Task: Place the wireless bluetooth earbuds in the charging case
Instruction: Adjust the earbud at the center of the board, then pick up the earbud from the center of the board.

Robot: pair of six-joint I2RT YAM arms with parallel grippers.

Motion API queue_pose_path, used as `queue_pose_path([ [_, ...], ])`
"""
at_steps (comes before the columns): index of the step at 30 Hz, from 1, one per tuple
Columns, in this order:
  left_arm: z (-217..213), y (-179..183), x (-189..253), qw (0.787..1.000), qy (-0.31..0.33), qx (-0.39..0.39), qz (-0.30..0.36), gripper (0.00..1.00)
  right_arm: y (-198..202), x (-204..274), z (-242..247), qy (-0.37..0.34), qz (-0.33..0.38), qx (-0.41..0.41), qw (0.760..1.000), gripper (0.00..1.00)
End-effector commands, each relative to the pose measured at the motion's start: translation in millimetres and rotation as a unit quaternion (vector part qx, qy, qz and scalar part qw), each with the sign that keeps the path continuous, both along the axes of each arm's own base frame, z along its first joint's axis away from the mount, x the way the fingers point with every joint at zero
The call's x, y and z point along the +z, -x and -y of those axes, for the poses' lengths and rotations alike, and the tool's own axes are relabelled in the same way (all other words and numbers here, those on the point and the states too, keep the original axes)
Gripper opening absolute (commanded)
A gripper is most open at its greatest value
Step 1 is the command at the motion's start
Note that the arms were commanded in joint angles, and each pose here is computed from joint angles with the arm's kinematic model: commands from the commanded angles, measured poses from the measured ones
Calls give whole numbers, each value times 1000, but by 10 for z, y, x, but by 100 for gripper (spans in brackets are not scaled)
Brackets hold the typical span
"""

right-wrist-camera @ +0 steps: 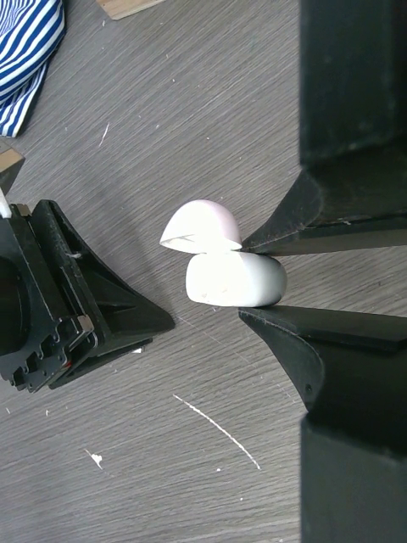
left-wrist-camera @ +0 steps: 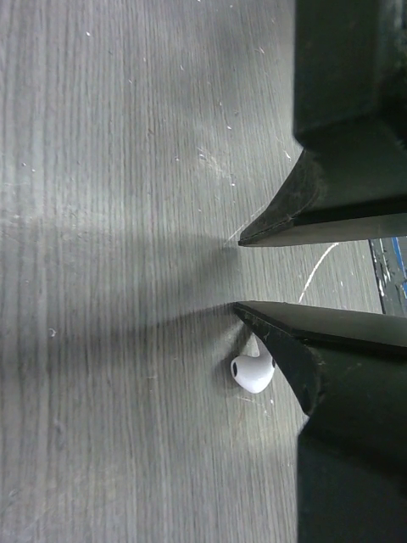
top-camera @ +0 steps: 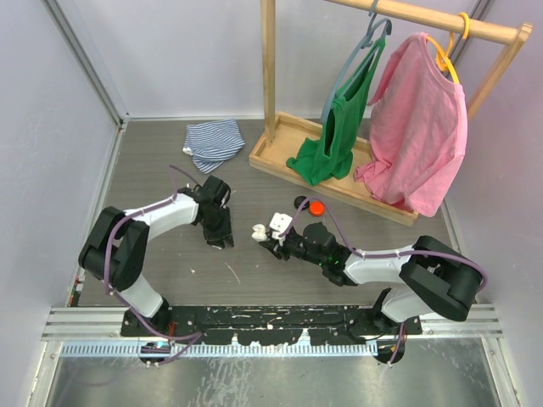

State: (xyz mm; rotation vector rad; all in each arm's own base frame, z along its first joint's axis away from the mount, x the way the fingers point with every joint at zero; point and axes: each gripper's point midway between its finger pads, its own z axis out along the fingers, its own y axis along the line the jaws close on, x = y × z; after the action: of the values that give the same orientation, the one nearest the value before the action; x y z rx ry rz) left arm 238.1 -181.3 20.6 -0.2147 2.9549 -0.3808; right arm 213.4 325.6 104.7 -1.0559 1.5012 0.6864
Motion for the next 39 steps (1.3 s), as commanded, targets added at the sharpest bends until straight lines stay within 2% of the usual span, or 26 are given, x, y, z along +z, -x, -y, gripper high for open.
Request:
queue_pose_path([
  [1,-44,105,80,1000,-8,-12,-3,33,-81,260,-95,-29,31,-3,999,1],
  [9,45,67,389,999,23,-12,29,35,-81,261,-100,-28,31,-2,999,1],
  [13,-102,-1,586,997,0,24,71,37,-81,260,-100,-27,32,-3,999,1],
  [16,-312,-19,617,993,-34,71,92,43,-78,261,-101,-27,32,-2,999,1],
  [21,-452,-43,529,983,-45,138,114,60,-75,267,-99,-27,33,-2,999,1],
  [23,-518,-57,485,979,-59,156,119,64,-76,270,-98,-27,34,-3,999,1],
  [27,-564,-94,401,975,-71,170,126,65,-77,260,-98,-26,33,-3,999,1],
  [39,-436,-70,107,980,-108,132,99,64,-78,244,-104,-25,32,-2,999,1],
])
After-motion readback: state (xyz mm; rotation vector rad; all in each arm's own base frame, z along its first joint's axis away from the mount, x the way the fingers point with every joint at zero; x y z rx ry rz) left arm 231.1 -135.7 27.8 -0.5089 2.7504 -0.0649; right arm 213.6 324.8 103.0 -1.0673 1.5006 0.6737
